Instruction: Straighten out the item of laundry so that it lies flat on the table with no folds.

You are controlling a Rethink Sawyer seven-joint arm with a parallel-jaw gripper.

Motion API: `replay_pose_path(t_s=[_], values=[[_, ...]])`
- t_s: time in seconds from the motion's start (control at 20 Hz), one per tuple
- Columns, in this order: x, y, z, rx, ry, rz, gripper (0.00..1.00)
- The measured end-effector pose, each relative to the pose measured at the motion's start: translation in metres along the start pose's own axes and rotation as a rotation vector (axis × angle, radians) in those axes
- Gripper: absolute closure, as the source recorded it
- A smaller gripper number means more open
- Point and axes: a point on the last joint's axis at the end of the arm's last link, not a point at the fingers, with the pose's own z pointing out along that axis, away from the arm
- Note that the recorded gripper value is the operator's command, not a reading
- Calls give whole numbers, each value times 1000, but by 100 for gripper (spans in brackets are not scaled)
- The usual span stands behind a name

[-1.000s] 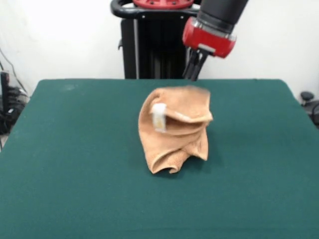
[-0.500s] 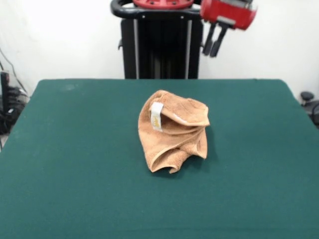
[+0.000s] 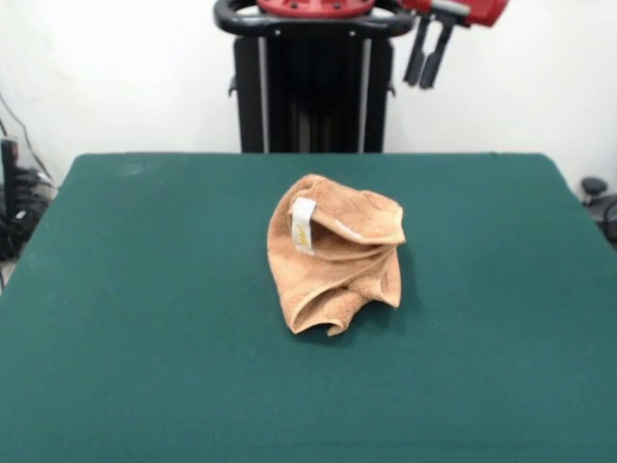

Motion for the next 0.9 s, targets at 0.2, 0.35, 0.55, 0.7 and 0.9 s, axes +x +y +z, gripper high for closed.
replay_pose_path(t_s=[0.2, 0.35, 0.55, 0.7, 0.9], values=[[-4, -4, 24, 45, -36, -13, 100], [-3, -8, 47, 88, -65, -28, 100], [1, -15, 77, 130, -84, -40, 100], [3, -23, 98, 151, -90, -35, 100], [3, -38, 124, 173, -95, -10, 100]])
